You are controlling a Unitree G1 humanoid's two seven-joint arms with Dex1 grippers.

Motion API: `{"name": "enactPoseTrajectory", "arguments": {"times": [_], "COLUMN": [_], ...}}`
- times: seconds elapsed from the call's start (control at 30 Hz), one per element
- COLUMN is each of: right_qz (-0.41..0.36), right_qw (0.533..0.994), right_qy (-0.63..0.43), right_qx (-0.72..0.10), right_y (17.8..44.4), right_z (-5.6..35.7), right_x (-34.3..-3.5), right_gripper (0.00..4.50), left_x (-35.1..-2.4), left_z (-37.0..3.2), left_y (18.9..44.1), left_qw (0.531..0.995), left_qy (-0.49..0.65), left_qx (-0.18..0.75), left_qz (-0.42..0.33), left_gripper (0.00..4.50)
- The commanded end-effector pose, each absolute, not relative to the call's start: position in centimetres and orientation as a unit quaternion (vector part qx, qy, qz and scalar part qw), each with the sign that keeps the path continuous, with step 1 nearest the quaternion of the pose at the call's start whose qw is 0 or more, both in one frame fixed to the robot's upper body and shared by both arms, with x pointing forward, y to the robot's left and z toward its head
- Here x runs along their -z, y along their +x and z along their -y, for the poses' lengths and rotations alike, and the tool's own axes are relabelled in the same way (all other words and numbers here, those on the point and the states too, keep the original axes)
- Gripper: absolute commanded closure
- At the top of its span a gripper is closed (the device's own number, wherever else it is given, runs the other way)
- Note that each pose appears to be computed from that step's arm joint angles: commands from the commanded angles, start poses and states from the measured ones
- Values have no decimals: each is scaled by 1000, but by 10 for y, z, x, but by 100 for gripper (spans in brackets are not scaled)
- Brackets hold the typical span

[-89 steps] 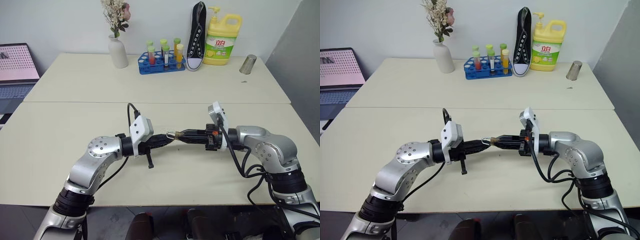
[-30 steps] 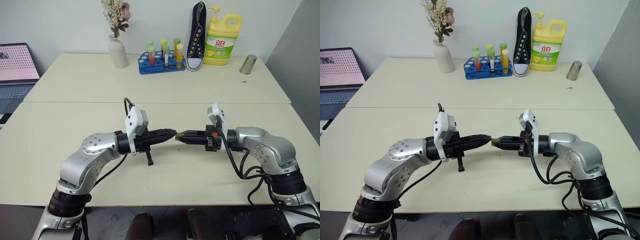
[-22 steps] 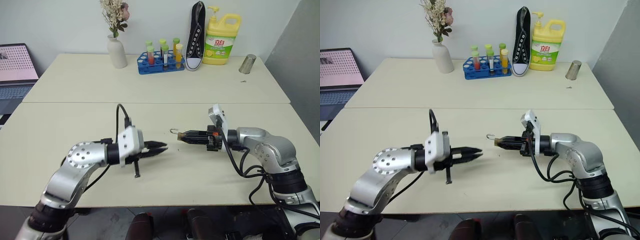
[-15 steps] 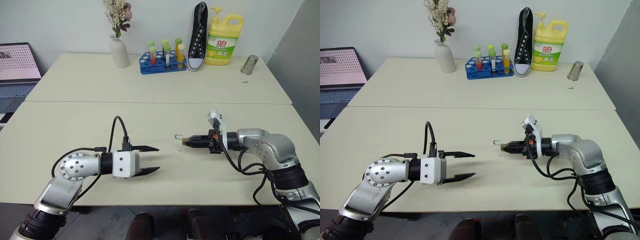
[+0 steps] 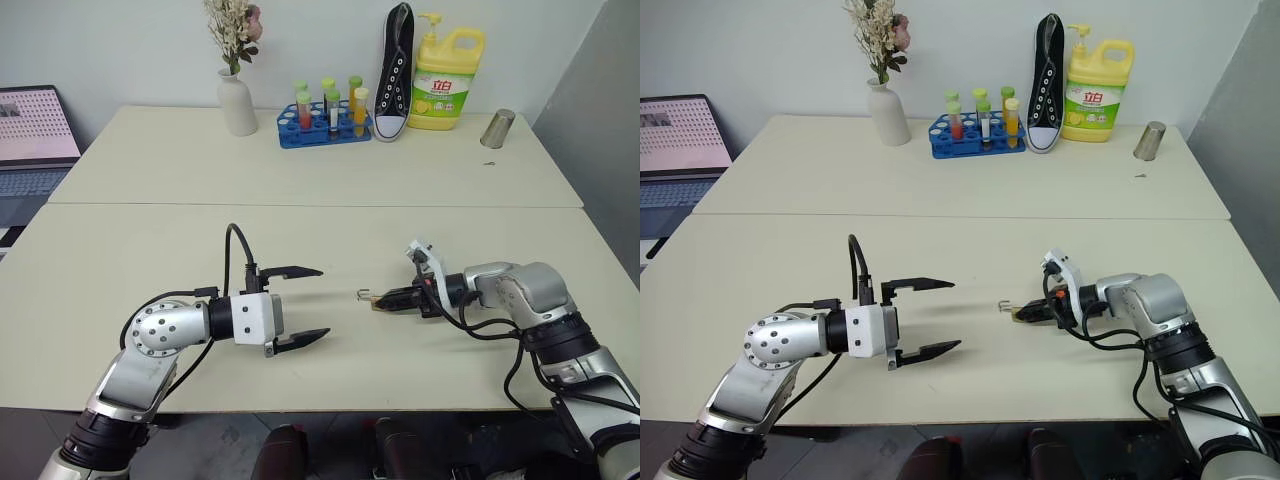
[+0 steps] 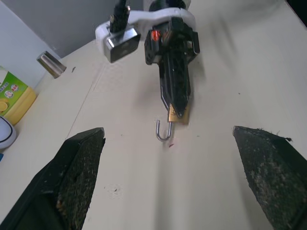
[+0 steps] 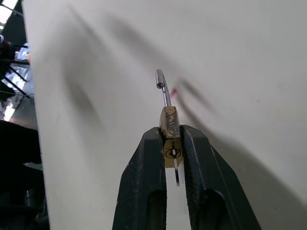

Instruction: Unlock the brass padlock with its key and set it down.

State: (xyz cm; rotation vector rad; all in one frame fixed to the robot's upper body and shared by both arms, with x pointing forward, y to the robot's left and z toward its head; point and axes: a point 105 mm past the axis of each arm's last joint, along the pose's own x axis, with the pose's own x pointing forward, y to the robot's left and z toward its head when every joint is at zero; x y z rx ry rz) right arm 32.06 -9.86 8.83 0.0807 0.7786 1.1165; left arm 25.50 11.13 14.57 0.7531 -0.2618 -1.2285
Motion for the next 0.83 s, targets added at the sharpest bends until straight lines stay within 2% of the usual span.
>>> {"name": "enactPoseTrajectory", "arguments": {"times": [0.03,0.23,0.4,0.53,0.73,0.83], "right_qz": [-339,-268,-209,-155,-145,-141], "right_qw": [791,808,811,792,783,787], "right_qy": [-4,-128,-164,-179,-244,-227], "right_qx": [-509,-508,-522,-562,-554,-556], "right_y": [330,334,324,297,287,285], "right_z": [105,122,128,135,151,150], "right_x": [-94,-99,-111,-132,-136,-140], "right_gripper": [298,90,90,90,90,90], "left_x": [-153,-144,-135,-134,-135,-138], "left_z": [-108,-109,-119,-125,-131,-131], "left_y": [255,258,259,247,240,241], "left_qw": [747,775,787,772,762,763], "left_qy": [333,300,311,301,293,282], "left_qx": [560,551,533,559,577,581], "left_qz": [131,77,24,-7,-26,-25], "left_gripper": [0,0,0,0,0,0]}}
